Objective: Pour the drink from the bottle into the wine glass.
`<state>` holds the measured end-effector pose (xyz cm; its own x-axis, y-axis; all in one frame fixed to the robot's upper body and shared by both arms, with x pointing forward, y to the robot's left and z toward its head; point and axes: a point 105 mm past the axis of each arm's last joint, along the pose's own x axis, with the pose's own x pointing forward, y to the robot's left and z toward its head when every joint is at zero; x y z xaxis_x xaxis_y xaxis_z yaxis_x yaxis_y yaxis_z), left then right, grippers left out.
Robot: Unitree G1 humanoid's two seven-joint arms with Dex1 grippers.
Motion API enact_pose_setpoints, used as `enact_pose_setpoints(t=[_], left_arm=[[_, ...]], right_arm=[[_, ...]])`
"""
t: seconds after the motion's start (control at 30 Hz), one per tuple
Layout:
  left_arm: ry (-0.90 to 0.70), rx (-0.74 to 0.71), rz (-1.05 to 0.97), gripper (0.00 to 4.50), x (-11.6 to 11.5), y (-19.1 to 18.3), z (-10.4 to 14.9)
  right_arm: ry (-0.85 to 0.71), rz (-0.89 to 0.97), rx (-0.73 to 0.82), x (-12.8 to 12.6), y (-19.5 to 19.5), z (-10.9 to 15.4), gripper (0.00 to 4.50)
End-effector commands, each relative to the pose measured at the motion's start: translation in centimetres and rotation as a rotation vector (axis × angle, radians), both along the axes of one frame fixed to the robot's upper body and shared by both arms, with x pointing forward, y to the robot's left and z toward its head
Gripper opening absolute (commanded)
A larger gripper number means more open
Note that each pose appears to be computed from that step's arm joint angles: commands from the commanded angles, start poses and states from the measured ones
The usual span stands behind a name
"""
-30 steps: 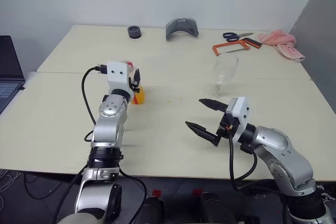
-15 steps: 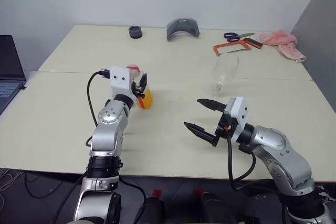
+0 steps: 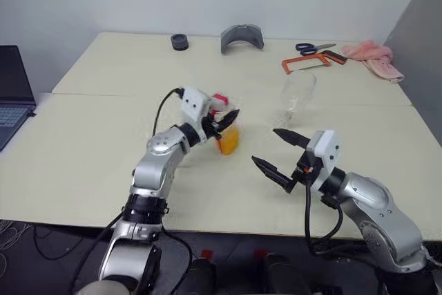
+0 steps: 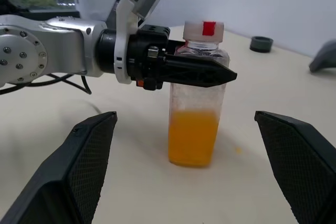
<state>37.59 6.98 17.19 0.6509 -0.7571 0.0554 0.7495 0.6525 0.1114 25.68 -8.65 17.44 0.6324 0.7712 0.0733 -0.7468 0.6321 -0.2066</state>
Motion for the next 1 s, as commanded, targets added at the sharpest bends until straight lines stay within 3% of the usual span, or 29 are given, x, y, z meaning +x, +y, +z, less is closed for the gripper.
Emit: enact_pose_setpoints(t=[0.03,0.2,0.37,1.0], left_arm=[[-0.041,0.005,-0.297,2.17,-2.2,-3.5,1.2],[-0.035,0.078,-0.549,2.16,-3.9,-5.6,0.5],[-0.052,0.133,-0.716,2.16,-5.0,-6.9,0.2],[-0.17,0.162,-0.711,2.16,-4.9,-7.6,0.4]], right_arm=[[-0.061,-0.019,0.019,-1.9,-0.5,2.7,4.5],[-0.049,-0.003,0.034,-3.0,-0.5,4.7,4.5],[-0.035,-0.013,0.065,-2.5,0.0,6.2,4.5],[0.036,-0.113,0.031,1.0,0.9,4.2,4.5]])
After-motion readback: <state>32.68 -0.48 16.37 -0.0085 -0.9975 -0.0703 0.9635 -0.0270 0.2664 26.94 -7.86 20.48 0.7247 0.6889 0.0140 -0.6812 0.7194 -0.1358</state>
